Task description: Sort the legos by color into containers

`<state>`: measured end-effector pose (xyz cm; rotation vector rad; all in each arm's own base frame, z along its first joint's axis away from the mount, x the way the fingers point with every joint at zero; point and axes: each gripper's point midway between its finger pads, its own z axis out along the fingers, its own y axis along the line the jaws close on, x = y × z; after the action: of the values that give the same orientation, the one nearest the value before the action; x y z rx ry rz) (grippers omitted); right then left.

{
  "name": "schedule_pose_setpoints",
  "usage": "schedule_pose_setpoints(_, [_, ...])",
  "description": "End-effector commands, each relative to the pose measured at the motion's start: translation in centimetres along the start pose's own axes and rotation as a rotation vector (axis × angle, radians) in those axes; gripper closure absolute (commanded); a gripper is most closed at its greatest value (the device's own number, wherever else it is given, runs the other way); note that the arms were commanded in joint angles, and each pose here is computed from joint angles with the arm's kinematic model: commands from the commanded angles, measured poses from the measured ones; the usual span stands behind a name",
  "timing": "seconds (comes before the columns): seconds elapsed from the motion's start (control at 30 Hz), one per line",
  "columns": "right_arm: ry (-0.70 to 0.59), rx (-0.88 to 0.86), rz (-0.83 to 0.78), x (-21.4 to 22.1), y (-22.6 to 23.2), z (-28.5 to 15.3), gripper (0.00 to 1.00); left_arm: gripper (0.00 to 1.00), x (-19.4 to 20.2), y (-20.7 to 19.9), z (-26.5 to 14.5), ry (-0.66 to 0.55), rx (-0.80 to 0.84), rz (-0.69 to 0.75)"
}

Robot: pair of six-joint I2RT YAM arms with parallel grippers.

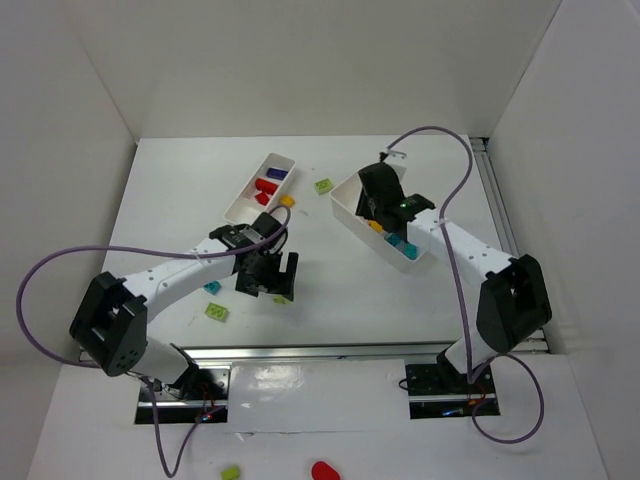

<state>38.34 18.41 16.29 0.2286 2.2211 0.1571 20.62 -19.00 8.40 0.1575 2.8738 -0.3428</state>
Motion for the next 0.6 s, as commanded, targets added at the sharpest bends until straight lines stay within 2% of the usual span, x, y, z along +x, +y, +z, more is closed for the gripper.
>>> schedule_pose_setpoints(0.0, [-0.05, 0.098, 0.025, -2.8, -3.6, 0.5, 0.8, 0.0, 0.2, -0.8, 1.2, 0.016, 0.005, 0.054])
schedule_pose_setpoints(0.07, [-0.065, 0.108, 0.028, -3.4, -4.2, 1.2, 0.8, 0.0, 0.8, -0.6, 2.2, 0.042, -0.018, 0.062])
schedule_pose_setpoints(0.2, [-0.015, 0.135, 0.002, -2.6, -5.7, 4.0, 0.8, 0.0, 1.2, 0.1, 3.1, 0.056, -0.051, 0.041])
schedule_pose_setpoints(0.3, [-0.005, 0.137, -0.003, -2.4, -5.8, 4.9, 0.76, 0.01, 1.2, 0.3, 3.3, 0.05, -0.059, 0.042])
schedule_pose_setpoints(0.33, [-0.009, 0.143, 0.003, -2.8, -6.0, 5.2, 0.69, 0.03, 1.1, 0.3, 3.7, 0.048, -0.058, 0.042])
schedule_pose_setpoints(0.37, [0.009, 0.152, -0.004, -2.3, -6.2, 5.4, 0.55, 0.03, 1.4, 0.5, 3.8, 0.056, -0.063, 0.041])
schedule_pose_setpoints(0.4, [0.018, 0.157, -0.007, -2.1, -6.4, 5.3, 0.3, 0.04, 1.3, 0.4, 4.1, 0.056, -0.063, 0.041])
schedule_pose_setpoints(0.43, [0.017, 0.164, -0.002, -2.2, -6.7, 5.4, 0.2, 0.05, 1.5, 0.4, 4.3, 0.071, -0.06, 0.041])
schedule_pose_setpoints(0.5, [-0.002, 0.154, 0.006, -2.9, -6.6, 4.7, 0.1, 0.07, 1.5, 0.4, 4.7, 0.075, -0.062, 0.04])
schedule_pose_setpoints(0.57, [-0.026, 0.142, 0.006, -3.8, -6.4, 3.9, 0.08, 0.12, 1.5, 0.4, 5.0, 0.085, -0.068, 0.049])
